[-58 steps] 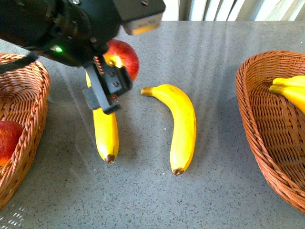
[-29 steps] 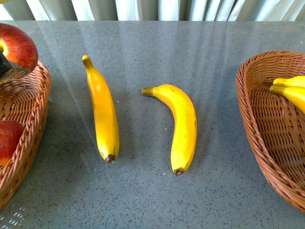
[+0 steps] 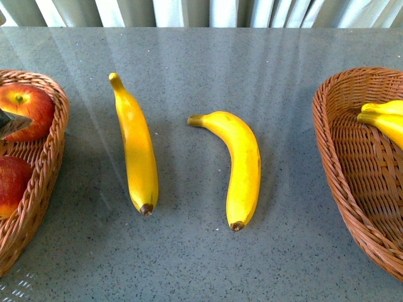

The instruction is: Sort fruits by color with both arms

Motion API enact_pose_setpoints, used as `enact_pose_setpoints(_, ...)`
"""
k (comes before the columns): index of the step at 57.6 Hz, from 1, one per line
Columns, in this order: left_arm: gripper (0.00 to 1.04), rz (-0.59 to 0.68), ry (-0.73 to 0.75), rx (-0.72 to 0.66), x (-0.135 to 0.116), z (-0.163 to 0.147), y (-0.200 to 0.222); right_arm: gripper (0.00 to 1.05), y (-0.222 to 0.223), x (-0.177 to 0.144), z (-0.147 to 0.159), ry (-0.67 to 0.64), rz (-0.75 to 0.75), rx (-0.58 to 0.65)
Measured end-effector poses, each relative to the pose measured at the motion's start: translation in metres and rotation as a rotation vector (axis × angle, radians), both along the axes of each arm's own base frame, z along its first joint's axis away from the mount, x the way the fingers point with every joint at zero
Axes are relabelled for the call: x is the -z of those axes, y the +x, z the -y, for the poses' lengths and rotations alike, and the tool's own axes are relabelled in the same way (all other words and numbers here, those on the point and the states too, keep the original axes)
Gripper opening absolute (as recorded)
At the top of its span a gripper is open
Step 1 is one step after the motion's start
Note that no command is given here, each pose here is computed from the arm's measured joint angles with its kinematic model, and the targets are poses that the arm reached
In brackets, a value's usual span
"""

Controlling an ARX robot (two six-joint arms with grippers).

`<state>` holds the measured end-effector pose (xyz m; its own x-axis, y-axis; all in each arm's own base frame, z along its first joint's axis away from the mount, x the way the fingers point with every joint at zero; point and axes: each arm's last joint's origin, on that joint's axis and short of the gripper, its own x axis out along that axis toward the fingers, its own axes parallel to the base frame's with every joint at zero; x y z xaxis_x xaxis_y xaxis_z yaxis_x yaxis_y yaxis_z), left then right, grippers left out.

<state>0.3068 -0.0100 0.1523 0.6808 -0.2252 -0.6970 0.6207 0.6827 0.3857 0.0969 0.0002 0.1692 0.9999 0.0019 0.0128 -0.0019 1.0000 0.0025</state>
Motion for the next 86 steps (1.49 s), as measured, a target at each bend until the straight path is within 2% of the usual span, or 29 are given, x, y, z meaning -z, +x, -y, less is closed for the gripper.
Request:
enact_pose_setpoints(12, 0.96, 0.065, -0.115, 0.034, -0.014, 0.007, 0.0, 0.96, 0.0, 0.0, 0.0, 0.0, 0.0, 0.0)
enact_pose_setpoints(25, 0.95, 0.195, -0.288, 0.04, -0.051, 0.007, -0.007, 0.96, 0.0, 0.0, 0.0, 0.0, 0.0, 0.0)
enact_pose_setpoints(27, 0.91, 0.272, -0.291, -0.047, -0.051, 0.007, -0.008, 0.96, 0.0, 0.0, 0.0, 0.0, 0.0, 0.0)
enact_pose_setpoints(29, 0.84, 0.403, -0.312, -0.208, -0.05, 0.003, -0.015, 0.96, 0.0, 0.0, 0.0, 0.0, 0.0, 0.0)
enact_pose_setpoints(30, 0.82, 0.434, -0.315, -0.235, -0.05, 0.002, -0.017, 0.96, 0.0, 0.0, 0.0, 0.0, 0.0, -0.001)
enact_pose_setpoints(34, 0.68, 0.591, -0.445, -0.429, -0.046, -0.006, -0.04, 0.96, 0.0, 0.0, 0.0, 0.0, 0.0, 0.0)
enact_pose_setpoints(36, 0.64, 0.627, -0.491, -0.456, -0.047, -0.008, -0.046, 0.96, 0.0, 0.0, 0.0, 0.0, 0.0, 0.0)
enact_pose_setpoints(41, 0.44, 0.687, -0.607, -0.492, -0.05, -0.01, -0.069, 0.96, 0.0, 0.0, 0.0, 0.0, 0.0, 0.001)
enact_pose_setpoints(44, 0.33, 0.673, -0.626, -0.502, -0.044, -0.01, -0.079, 0.96, 0.0, 0.0, 0.0, 0.0, 0.0, 0.001)
enact_pose_setpoints(47, 0.26, 0.662, -0.631, -0.508, -0.04, -0.01, -0.084, 0.96, 0.0, 0.0, 0.0, 0.0, 0.0, 0.001)
enact_pose_setpoints(52, 0.06, 0.657, -0.644, -0.513, -0.034, -0.01, -0.1, 0.96, 0.0, 0.0, 0.0, 0.0, 0.0, 0.002)
enact_pose_setpoints(54, 0.02, 0.659, -0.649, -0.514, -0.033, -0.01, -0.106, 0.96, 0.0, 0.0, 0.0, 0.0, 0.0, 0.002)
enact_pose_setpoints(78, 0.02, 0.656, -0.651, -0.516, -0.023, -0.01, -0.143, 0.96, 0.0, 0.0, 0.0, 0.0, 0.0, 0.002)
enact_pose_setpoints(86, 0.02, 0.647, -0.648, -0.518, -0.01, -0.01, -0.156, 0.96, 0.0, 0.0, 0.0, 0.0, 0.0, 0.002)
